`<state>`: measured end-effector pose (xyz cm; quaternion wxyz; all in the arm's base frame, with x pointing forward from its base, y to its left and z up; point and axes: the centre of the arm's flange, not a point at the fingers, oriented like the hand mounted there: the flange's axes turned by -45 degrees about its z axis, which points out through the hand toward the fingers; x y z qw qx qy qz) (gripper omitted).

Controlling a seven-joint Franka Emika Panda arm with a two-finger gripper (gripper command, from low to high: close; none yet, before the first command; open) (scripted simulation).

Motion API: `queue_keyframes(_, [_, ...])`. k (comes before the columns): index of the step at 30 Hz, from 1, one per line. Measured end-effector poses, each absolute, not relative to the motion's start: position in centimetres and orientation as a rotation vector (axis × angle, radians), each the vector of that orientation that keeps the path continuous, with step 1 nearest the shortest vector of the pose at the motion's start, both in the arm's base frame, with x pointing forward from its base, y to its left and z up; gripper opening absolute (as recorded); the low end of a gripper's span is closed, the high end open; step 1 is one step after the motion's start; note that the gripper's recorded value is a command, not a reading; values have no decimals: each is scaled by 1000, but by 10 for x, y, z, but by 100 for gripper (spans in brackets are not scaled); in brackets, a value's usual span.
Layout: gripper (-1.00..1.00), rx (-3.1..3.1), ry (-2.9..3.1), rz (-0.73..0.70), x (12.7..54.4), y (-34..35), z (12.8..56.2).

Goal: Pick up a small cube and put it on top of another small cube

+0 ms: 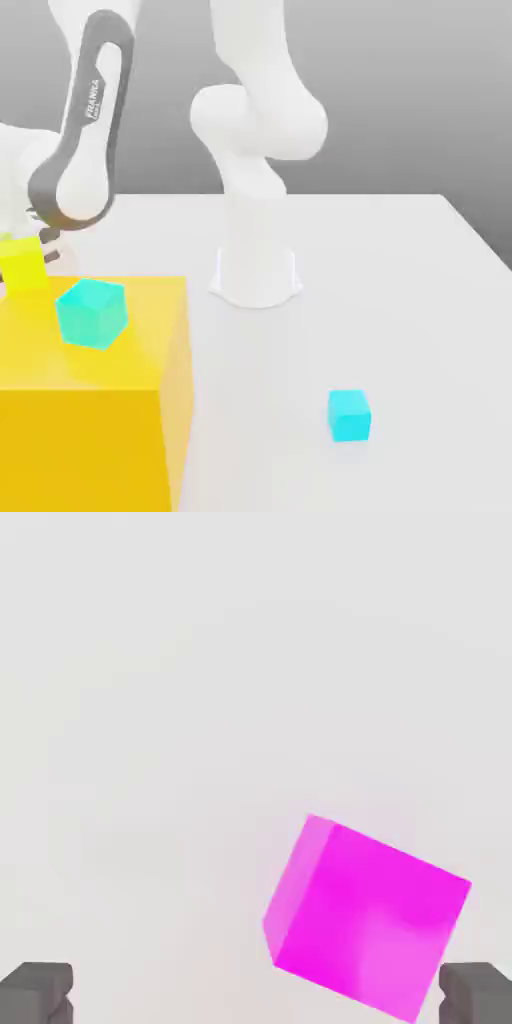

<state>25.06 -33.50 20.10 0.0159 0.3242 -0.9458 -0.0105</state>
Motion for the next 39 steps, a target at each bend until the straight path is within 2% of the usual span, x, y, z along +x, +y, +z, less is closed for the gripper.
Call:
queue_keyframes(4, [0, 700, -3058, 3, 230, -320, 194])
queue_keyframes(10, [0, 623, -3077, 3, 223, -319, 142])
queue_keyframes(11, [-100, 621, -3078, 2, 222, -318, 133])
queue_keyframes(18, [-100, 621, -3079, 5, 222, -318, 132])
queue_keyframes(24, [-100, 621, -3080, 4, 223, -318, 184])
queue_keyframes(28, [-100, 912, -2970, 24, 233, -323, 201])
queue_keyframes(39, [-100, 1692, -2323, -75, 220, -353, 209])
